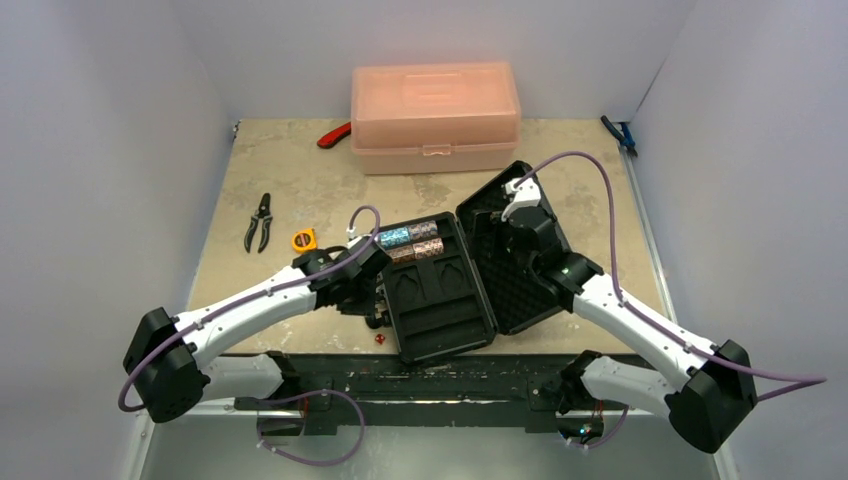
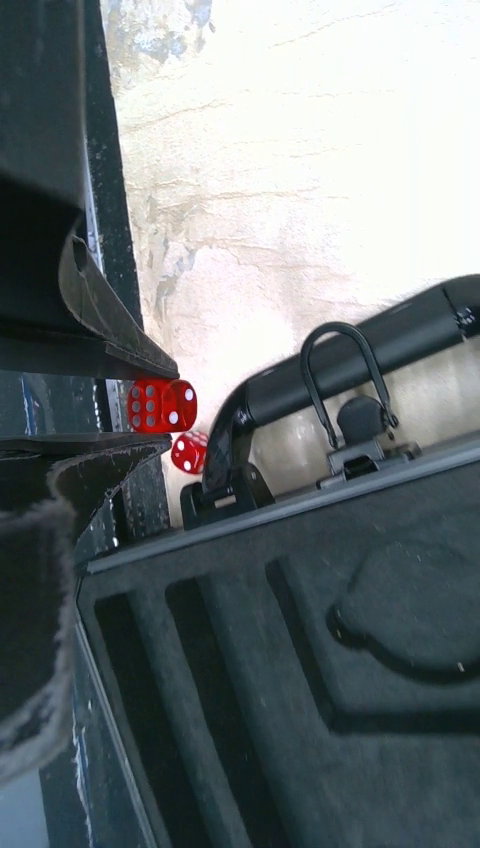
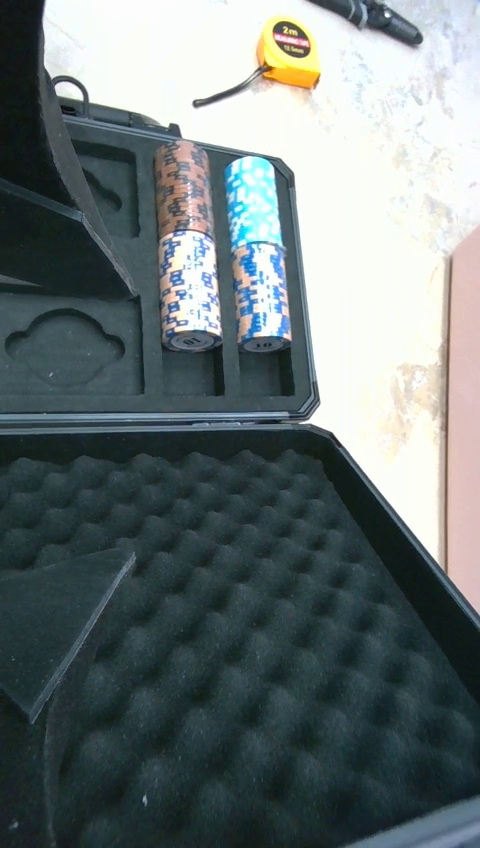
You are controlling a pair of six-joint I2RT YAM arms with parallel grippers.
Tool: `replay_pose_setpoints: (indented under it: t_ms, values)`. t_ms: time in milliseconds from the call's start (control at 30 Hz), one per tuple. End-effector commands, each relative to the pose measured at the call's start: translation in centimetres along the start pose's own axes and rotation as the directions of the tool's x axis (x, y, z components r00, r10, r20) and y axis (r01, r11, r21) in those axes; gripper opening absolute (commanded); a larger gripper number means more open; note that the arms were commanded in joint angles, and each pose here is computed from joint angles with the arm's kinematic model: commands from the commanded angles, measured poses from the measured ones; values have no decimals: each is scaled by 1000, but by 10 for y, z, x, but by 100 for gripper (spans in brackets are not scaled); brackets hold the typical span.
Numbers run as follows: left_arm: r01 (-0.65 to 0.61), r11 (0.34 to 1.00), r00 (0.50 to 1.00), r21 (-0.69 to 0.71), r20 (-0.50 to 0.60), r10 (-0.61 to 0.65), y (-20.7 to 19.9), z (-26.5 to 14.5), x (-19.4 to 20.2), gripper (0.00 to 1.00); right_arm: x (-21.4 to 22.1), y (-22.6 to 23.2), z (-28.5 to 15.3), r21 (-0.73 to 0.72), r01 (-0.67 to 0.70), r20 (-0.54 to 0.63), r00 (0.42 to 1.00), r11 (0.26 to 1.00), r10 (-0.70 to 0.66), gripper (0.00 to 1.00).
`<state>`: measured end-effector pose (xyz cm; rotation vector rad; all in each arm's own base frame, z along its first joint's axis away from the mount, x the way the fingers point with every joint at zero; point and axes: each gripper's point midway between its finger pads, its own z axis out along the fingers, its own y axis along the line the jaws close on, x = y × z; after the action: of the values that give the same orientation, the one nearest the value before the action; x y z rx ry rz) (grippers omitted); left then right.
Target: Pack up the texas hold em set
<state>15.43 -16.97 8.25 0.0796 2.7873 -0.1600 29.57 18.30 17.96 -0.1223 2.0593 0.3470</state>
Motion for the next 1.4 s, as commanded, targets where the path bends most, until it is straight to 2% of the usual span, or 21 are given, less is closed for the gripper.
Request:
replay_pose_setpoints:
  t_ms: [0,600,1367]
  values:
    - [-8,998,998,57,60,5,-16,-18,-20,0,-15,-11,-12,50,-26,53,998,998,23,99]
    - [-64,981,994,186,101,46,-86,-26,-78,0,-60,-27,-47,126,-41,167,986,991,19,99]
    - [-130,960,987,249,128,100,-135,-29,-121,0,-64,-46,-61,199,-93,233,971,975,45,99]
